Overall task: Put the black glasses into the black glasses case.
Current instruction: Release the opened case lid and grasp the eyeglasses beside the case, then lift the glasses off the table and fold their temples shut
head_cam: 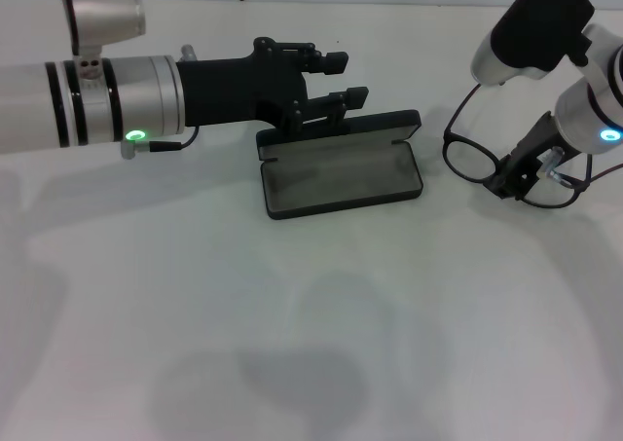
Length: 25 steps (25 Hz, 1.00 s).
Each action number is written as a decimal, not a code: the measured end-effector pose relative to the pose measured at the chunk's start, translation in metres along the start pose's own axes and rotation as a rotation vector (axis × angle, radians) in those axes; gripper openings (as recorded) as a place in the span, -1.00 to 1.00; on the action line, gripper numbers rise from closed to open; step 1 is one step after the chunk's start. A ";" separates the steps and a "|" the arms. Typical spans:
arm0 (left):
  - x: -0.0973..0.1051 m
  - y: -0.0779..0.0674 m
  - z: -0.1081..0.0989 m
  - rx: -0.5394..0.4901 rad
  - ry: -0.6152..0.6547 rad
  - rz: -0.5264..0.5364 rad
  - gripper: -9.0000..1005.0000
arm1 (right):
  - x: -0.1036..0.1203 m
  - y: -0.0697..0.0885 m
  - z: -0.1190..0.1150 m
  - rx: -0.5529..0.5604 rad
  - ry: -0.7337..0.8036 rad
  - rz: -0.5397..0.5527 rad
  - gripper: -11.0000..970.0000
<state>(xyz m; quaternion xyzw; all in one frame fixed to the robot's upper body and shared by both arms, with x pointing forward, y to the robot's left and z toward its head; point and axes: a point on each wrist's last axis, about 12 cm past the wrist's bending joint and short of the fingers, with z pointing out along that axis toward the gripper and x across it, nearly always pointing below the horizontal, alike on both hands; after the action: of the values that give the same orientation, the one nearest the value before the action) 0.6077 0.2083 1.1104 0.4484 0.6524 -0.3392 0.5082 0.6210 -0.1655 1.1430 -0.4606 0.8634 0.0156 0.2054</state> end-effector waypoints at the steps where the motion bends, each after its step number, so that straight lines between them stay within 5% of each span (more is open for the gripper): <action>1: 0.000 0.000 0.000 0.000 0.000 0.001 -0.03 | 0.000 0.000 0.000 -0.001 0.001 0.001 -0.40; 4: 0.000 0.000 0.000 -0.001 0.000 0.003 -0.03 | 0.000 0.000 0.001 -0.002 0.003 0.002 -0.40; 10: -0.001 -0.001 0.000 0.007 -0.006 -0.007 -0.04 | 0.003 -0.002 -0.003 0.000 -0.003 0.011 -0.76; 18: -0.003 -0.006 -0.004 0.048 -0.043 -0.028 -0.04 | 0.019 -0.010 -0.034 0.021 -0.117 0.049 -0.76; 25: -0.008 -0.017 -0.015 0.092 -0.193 -0.019 -0.04 | 0.038 0.009 -0.034 -0.097 -0.372 -0.127 -0.76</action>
<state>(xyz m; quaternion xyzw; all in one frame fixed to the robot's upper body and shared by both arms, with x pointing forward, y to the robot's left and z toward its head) 0.5874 0.2131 1.1220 0.4302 0.5886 -0.4152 0.5441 0.5834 -0.1977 1.1583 -0.5128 0.7779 0.1292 0.3394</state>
